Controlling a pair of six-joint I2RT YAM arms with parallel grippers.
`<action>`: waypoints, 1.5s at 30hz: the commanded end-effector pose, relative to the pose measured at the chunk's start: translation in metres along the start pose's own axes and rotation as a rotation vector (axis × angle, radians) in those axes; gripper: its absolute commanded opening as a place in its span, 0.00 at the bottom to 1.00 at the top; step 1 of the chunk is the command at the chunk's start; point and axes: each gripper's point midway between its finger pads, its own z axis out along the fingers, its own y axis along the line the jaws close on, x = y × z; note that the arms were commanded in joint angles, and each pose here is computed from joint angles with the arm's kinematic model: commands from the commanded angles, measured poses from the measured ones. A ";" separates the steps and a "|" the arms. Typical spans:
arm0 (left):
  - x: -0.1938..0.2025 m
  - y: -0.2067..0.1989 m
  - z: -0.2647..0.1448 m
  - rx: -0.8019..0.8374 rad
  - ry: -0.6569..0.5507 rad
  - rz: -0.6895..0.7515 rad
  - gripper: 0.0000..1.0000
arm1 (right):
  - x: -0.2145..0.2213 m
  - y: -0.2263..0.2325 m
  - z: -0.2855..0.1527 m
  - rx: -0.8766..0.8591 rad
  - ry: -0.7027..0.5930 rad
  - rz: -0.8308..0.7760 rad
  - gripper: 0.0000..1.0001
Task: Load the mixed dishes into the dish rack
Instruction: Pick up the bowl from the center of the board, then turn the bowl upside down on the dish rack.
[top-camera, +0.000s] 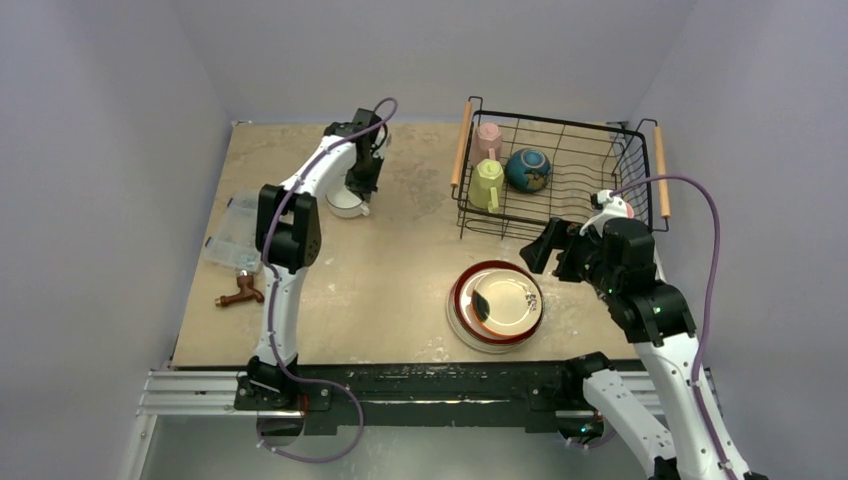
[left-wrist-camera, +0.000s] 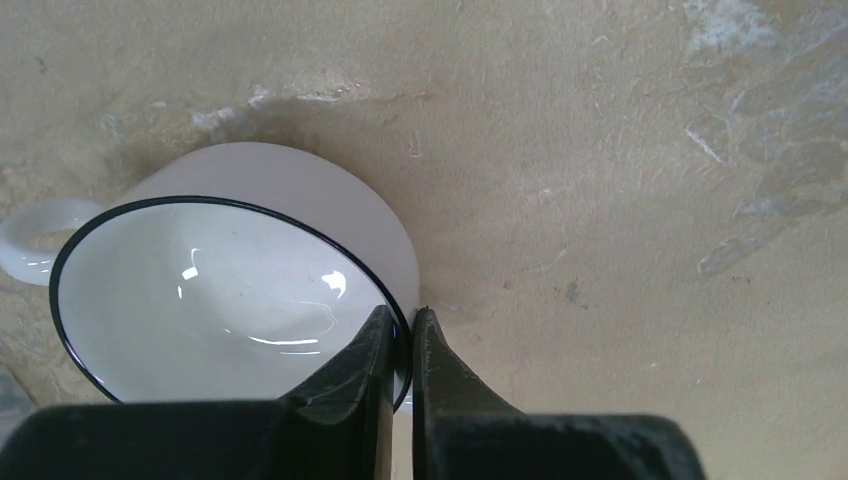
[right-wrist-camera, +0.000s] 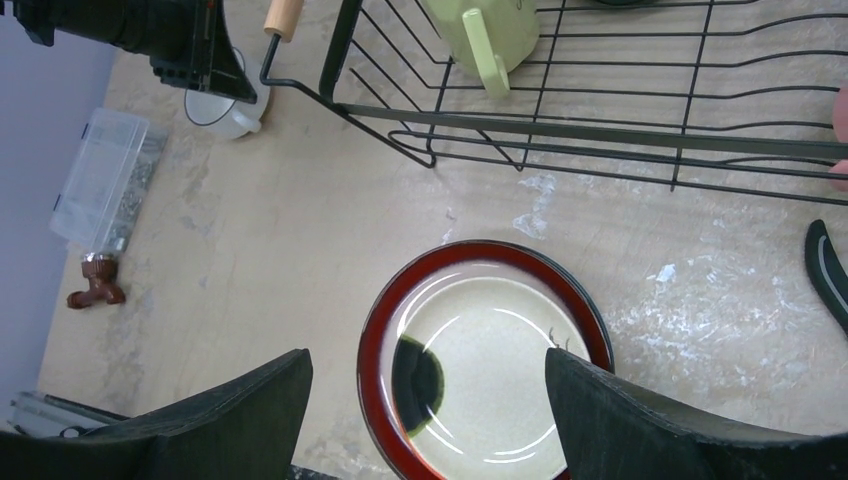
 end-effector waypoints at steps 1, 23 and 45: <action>-0.019 -0.015 -0.054 0.044 -0.104 -0.007 0.00 | -0.003 0.009 -0.018 -0.031 -0.008 0.006 0.87; -0.003 -0.095 -0.398 0.716 -1.205 0.069 0.00 | -0.012 0.102 0.003 -0.504 0.013 0.141 0.90; 0.036 -0.131 -0.391 0.976 -1.341 0.223 0.00 | -0.007 0.269 0.038 -1.010 0.241 0.659 0.68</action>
